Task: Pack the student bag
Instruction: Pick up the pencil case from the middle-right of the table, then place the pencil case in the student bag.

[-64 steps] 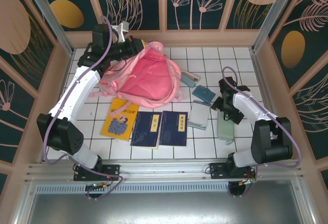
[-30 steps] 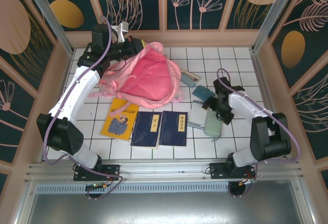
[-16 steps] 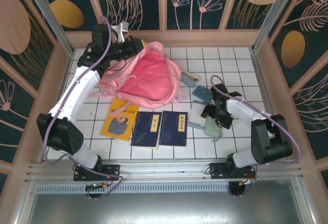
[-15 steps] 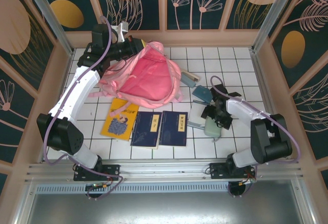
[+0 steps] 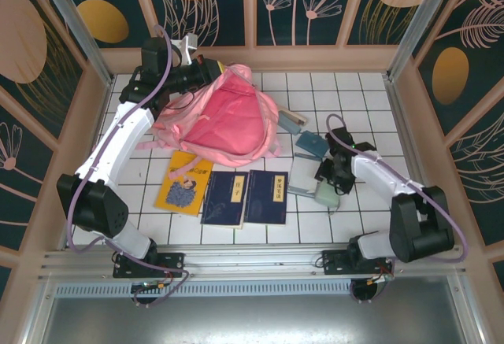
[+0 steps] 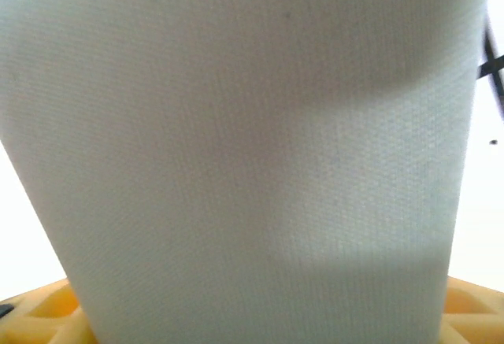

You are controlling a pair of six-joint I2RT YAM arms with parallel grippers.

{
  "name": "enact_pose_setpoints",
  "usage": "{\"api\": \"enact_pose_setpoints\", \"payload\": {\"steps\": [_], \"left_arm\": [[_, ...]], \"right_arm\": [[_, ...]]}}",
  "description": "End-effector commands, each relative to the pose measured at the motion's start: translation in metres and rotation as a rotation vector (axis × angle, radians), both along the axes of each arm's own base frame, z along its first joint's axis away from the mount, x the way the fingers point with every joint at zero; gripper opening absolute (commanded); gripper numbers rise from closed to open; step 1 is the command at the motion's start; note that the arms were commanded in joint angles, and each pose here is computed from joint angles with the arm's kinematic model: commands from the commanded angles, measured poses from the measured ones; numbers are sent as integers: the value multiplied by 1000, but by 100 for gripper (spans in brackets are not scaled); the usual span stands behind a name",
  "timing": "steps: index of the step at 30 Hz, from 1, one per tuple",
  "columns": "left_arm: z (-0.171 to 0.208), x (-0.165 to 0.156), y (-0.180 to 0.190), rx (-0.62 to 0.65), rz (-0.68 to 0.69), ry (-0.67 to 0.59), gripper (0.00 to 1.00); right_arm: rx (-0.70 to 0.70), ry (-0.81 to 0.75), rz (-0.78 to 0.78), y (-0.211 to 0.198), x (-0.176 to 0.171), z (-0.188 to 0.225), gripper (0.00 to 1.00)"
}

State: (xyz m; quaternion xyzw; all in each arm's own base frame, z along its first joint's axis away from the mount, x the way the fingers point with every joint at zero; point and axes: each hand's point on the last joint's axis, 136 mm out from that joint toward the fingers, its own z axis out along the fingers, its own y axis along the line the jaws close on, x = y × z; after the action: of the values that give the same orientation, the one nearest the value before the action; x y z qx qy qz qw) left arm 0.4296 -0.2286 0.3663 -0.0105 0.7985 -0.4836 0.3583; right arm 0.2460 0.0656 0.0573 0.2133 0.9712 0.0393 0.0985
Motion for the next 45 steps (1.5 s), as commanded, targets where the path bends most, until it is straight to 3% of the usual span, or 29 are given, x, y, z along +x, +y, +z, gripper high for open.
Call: {"api": "enact_pose_setpoints", "payload": {"steps": [1, 7, 14, 19, 25, 33, 37, 40, 45], "left_arm": [[60, -13, -2, -77, -42, -185, 0], [60, -10, -5, -85, -57, -176, 0], [63, -10, -10, -102, -79, -171, 0], [70, -12, -10, -114, -89, -179, 0], [77, -16, -12, -122, -104, -180, 0], [85, -25, -12, -128, -127, -195, 0], [86, -26, -13, -132, -136, -200, 0], [90, -27, -13, -131, -139, -213, 0], [105, -26, -13, -155, -140, -235, 0]], "right_arm": [[-22, -119, -14, -5, 15, 49, 63], [94, -383, 52, 15, 43, 139, 61], [430, -626, 240, 100, 72, 238, 58], [636, -671, 355, 170, 86, 274, 57], [770, -589, 440, 240, 100, 256, 57], [918, -519, 432, 293, 119, 225, 57], [997, -459, 328, 323, 141, 209, 58], [967, -385, 191, 342, 163, 181, 60], [932, -404, -14, 353, 199, 152, 72]]}}
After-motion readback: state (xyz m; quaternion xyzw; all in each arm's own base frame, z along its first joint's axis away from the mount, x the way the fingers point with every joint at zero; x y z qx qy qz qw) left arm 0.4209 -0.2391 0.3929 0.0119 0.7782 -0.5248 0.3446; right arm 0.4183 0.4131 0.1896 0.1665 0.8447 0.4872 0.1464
